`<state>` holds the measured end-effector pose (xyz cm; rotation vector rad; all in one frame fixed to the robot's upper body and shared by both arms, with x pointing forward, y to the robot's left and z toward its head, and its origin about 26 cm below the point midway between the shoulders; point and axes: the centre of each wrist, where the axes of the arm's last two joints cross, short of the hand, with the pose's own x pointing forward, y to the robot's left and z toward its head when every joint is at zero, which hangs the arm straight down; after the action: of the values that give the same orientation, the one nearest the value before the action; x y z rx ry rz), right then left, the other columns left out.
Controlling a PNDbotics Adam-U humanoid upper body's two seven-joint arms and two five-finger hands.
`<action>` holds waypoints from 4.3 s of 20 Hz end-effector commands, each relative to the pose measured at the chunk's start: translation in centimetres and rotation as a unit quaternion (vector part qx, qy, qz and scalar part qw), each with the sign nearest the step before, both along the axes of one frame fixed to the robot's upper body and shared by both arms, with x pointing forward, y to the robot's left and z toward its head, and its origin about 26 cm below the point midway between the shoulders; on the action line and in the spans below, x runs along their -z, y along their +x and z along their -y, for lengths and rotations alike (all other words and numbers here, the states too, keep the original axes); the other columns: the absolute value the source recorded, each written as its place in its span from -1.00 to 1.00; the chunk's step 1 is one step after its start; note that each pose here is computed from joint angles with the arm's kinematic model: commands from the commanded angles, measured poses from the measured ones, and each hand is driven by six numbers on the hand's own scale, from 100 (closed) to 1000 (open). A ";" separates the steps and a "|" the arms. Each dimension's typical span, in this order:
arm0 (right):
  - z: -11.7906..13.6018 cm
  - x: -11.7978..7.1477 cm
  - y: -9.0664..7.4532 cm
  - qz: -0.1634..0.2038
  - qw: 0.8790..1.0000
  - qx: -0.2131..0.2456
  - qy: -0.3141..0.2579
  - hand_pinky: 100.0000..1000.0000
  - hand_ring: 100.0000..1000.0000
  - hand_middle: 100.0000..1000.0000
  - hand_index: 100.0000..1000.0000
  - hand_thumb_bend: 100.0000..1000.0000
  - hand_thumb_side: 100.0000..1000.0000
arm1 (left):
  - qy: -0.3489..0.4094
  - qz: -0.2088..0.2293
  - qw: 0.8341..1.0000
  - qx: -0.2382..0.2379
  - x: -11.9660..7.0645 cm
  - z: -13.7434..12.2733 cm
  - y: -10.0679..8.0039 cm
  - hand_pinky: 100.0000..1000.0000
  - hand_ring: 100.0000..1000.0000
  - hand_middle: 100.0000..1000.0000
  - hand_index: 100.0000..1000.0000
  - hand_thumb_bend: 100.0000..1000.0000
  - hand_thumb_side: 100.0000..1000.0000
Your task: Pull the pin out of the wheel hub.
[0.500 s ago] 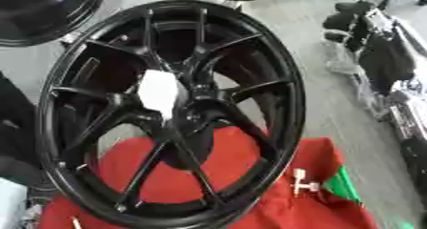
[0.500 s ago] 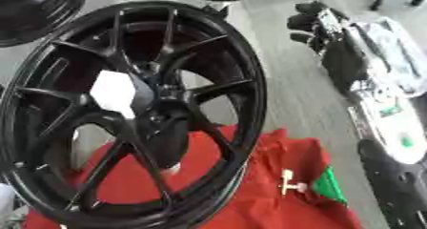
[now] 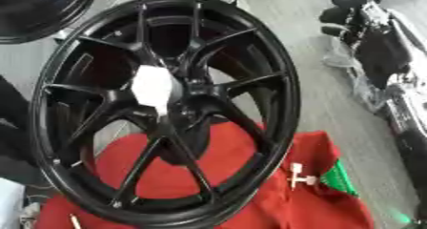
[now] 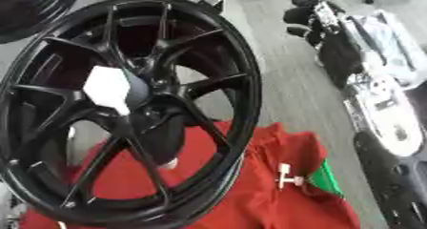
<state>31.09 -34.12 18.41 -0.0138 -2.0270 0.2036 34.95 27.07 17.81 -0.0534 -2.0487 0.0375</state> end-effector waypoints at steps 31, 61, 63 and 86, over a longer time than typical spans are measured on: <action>1.0 0.1 -0.7 -0.015 0.998 0.009 -0.052 0.65 0.58 0.26 0.51 -1.00 0.40 | 0.627 0.093 0.738 0.230 -16.5 12.8 -5.7 0.75 0.69 0.65 0.74 -1.00 0.30; 0.7 0.4 -0.6 -0.023 0.998 0.000 -0.060 0.65 0.58 0.26 0.51 -1.00 0.44 | 0.738 0.006 0.618 0.269 -17.0 13.4 -1.1 0.82 0.72 0.56 0.68 -0.52 -0.24; 0.7 0.4 -0.6 -0.024 0.998 -0.001 -0.061 0.65 0.58 0.26 0.51 -1.00 0.44 | 0.737 0.003 0.620 0.269 -16.8 13.5 -0.6 0.82 0.72 0.56 0.68 -0.52 -0.24; 0.4 0.5 -0.4 -0.028 0.997 -0.009 -0.065 0.65 0.59 0.26 0.51 -1.00 0.47 | 0.755 0.021 0.586 0.292 -15.9 14.1 0.8 0.84 0.71 0.48 0.67 -0.32 -0.54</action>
<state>30.67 -34.35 17.02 -0.0522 -1.9397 0.3159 35.81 12.76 32.74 0.2993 -1.3479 -2.0980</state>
